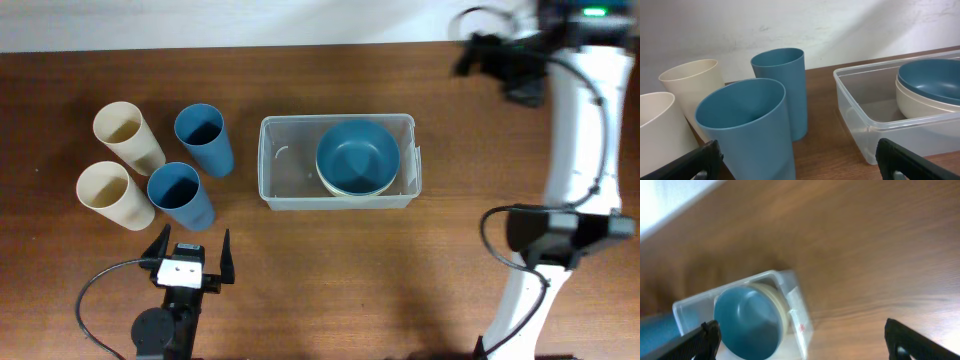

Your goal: Pack container

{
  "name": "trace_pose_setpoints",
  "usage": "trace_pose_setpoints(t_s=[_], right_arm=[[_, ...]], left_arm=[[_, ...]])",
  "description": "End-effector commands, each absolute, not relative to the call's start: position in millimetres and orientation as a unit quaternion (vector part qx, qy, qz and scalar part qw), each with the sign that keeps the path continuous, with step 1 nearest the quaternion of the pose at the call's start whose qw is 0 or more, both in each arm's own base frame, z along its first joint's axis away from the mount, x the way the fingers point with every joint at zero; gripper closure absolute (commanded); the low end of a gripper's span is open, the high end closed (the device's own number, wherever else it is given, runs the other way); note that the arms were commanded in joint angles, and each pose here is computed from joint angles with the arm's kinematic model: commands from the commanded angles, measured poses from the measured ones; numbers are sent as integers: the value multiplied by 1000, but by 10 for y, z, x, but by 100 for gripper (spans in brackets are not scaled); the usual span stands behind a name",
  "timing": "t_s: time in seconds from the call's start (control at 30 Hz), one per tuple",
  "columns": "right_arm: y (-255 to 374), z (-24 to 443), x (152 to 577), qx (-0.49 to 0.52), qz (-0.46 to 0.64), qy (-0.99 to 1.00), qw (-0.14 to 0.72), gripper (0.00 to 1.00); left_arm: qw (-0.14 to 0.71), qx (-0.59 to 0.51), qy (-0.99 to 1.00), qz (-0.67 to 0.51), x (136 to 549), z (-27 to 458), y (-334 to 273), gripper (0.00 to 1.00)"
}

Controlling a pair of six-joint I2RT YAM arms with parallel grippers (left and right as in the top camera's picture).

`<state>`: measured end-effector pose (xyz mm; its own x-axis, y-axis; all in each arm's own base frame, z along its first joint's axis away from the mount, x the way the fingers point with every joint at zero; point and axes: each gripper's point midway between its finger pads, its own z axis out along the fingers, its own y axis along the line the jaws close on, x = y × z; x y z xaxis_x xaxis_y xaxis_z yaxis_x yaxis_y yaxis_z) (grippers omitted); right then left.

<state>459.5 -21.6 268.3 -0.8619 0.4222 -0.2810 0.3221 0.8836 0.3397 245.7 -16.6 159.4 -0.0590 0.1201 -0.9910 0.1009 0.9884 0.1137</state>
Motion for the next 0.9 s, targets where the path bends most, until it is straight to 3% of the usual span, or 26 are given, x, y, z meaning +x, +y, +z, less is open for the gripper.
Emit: trace_pose_setpoints(t_s=[0.0, 0.2, 0.4, 0.67, 0.87], right_arm=[[-827, 2985, 4488, 258, 131, 930, 227, 1], [-1602, 3020, 4255, 341, 127, 900, 240, 1], [-1673, 3281, 4138, 340, 212, 875, 270, 1], [-1800, 3673, 3769, 325, 106, 883, 323, 1], [-2122, 3641, 3528, 317, -21, 897, 307, 1]], left_arm=[[679, 82, 729, 13, 2455, 1571, -168, 0], [679, 82, 729, 13, 2455, 1571, -168, 0], [679, 82, 729, 13, 2455, 1571, -168, 0], [679, 82, 729, 13, 2455, 1571, -168, 0], [679, 82, 729, 13, 2455, 1571, -168, 0]])
